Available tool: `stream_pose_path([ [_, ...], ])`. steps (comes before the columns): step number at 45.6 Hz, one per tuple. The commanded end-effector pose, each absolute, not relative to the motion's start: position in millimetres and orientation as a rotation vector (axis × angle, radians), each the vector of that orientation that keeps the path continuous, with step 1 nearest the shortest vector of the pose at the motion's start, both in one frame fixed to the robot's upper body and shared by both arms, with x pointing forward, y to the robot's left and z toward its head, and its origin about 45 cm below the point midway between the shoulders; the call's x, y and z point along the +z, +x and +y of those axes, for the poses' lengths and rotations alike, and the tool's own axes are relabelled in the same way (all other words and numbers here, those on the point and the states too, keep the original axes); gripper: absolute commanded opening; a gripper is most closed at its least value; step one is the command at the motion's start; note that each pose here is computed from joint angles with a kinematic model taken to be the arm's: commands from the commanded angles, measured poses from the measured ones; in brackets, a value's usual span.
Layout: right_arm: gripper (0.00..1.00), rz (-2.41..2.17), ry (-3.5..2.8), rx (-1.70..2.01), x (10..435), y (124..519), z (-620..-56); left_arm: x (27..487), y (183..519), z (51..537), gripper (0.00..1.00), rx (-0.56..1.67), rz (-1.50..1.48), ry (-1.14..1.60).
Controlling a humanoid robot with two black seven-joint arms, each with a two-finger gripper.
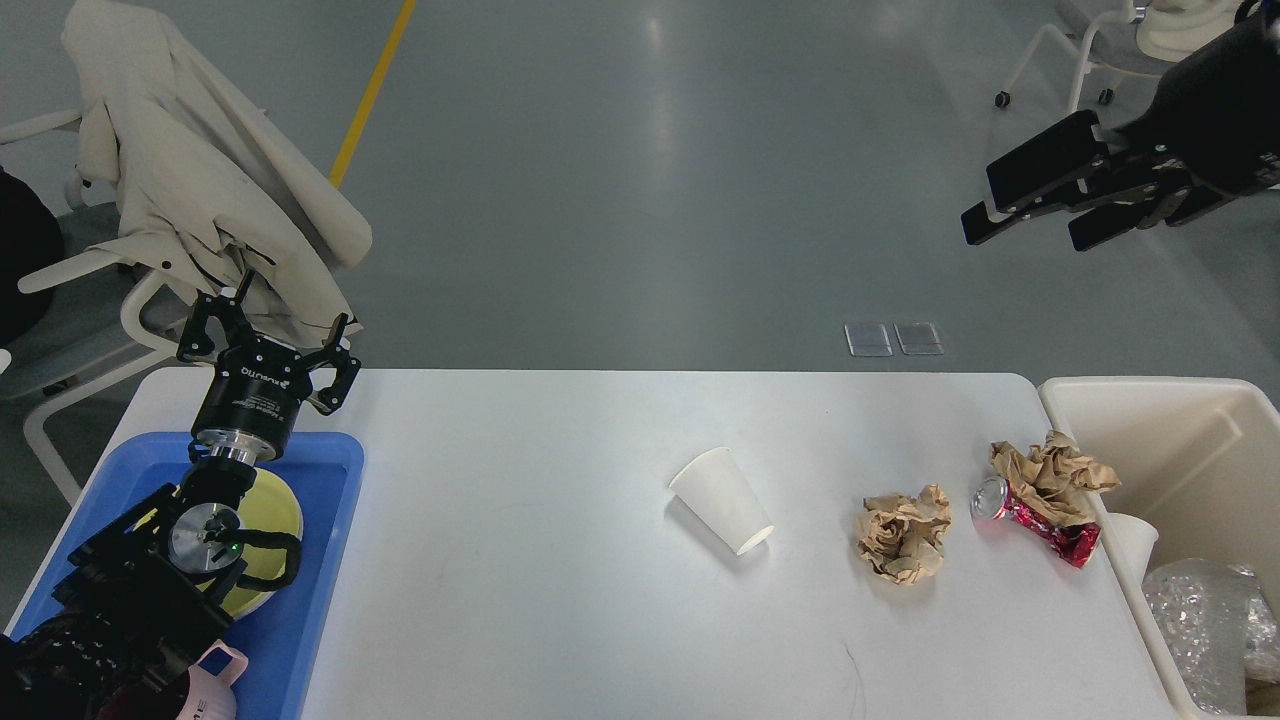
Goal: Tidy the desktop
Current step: 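Raise the right gripper and reach toward the remaining paper cup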
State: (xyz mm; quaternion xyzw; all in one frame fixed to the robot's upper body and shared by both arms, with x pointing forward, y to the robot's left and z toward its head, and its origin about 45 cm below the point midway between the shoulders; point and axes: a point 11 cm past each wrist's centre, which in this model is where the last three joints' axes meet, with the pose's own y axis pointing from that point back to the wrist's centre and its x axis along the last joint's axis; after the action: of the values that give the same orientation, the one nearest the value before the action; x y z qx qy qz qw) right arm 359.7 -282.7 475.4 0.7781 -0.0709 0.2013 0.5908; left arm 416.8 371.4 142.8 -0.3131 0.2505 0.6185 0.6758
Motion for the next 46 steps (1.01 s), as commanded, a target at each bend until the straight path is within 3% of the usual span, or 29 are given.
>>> stream_pose_path([
  [1,1.00,-0.145,1.838,0.426,454,359,-285,143,417,371,1.00,1.390,0.564,-0.703],
  [10,1.00,-0.307,1.793,0.583,326,401,-287,143,417,371,1.00,1.390,0.564,-0.703],
  [15,1.00,-0.326,1.780,0.761,248,410,-252,143,417,371,1.00,1.390,0.564,-0.703],
  [20,1.00,-0.345,1.816,0.767,200,409,-232,143,417,371,1.00,1.390,0.564,-0.703],
  [34,1.00,-0.232,1.899,0.808,134,381,-169,143,417,371,1.00,1.390,0.564,-0.703],
  [46,1.00,-0.157,1.880,0.832,99,367,-154,143,417,371,1.00,1.390,0.564,-0.703],
])
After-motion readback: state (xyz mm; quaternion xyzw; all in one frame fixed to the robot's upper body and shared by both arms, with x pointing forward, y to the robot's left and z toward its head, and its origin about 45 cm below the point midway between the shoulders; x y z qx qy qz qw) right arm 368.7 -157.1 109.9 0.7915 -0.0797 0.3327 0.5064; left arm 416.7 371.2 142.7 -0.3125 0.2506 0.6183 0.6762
